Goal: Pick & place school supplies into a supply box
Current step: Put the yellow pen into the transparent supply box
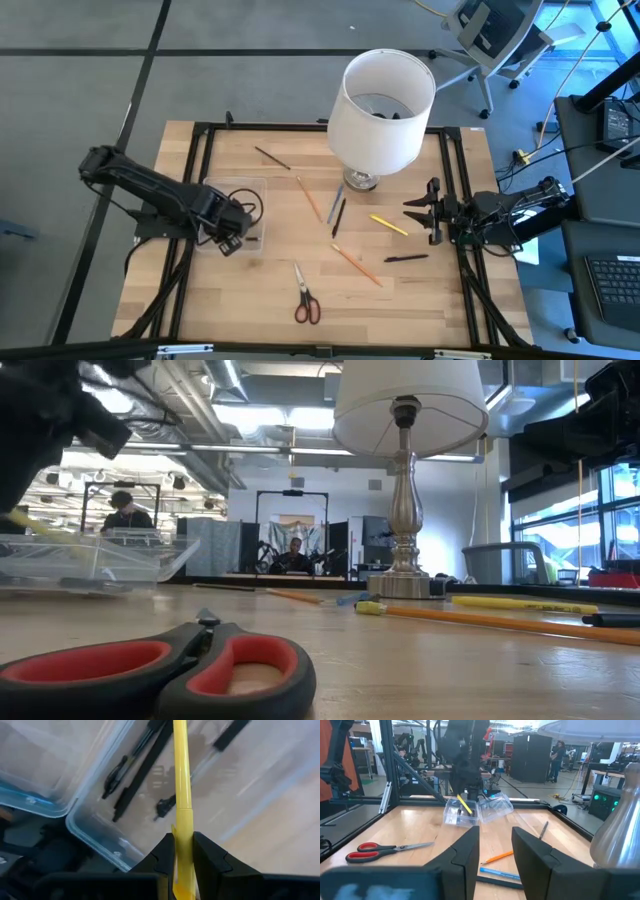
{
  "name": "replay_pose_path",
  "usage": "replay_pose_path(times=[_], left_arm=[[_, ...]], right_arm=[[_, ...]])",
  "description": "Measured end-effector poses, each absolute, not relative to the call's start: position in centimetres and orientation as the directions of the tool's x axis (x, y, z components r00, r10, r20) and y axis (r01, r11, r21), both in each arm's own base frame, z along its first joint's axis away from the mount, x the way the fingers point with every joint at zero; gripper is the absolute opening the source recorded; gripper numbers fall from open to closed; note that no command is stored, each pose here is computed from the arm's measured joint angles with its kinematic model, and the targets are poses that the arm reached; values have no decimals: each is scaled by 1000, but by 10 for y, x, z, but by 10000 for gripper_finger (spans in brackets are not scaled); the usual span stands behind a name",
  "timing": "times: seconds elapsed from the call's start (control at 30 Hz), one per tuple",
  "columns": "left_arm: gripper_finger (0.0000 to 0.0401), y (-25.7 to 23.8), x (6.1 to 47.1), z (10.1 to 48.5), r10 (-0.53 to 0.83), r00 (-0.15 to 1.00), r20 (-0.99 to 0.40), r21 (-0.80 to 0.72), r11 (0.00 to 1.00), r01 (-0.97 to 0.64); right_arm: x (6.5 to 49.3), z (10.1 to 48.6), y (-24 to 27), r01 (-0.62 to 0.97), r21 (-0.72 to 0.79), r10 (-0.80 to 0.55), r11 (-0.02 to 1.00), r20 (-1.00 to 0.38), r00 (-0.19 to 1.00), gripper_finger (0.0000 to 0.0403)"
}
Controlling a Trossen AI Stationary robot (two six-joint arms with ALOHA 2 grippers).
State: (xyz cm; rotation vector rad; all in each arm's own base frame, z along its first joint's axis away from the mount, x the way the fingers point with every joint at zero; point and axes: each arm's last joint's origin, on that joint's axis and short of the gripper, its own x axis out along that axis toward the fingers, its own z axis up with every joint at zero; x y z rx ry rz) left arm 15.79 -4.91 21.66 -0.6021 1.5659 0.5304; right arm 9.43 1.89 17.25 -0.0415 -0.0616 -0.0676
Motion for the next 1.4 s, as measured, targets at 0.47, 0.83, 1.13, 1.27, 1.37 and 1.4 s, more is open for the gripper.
replay_pose_path(times=[0.47,0.83,1.13,1.27,1.37,1.4], left_arm=[[47,-52,174,188,14,-137,-991,47,969,-242],[63,-54,191,170,89,-121,-989,108,981,-161],[86,-56,192,164,80,-161,-984,111,974,-198],[93,-55,191,167,77,-148,-986,111,965,-238],[93,-55,191,171,67,-133,-989,100,961,-257],[92,-55,191,173,69,-123,-990,100,956,-275]], right_arm=[[94,172,19,68,-28,-66,997,63,996,119],[94,172,19,66,-3,-65,998,63,996,119],[94,172,19,66,-4,-66,998,63,996,119],[94,172,19,66,-6,-66,998,62,996,119],[94,172,19,66,-6,-66,998,62,996,119],[94,172,19,66,-6,-66,998,63,996,119]])
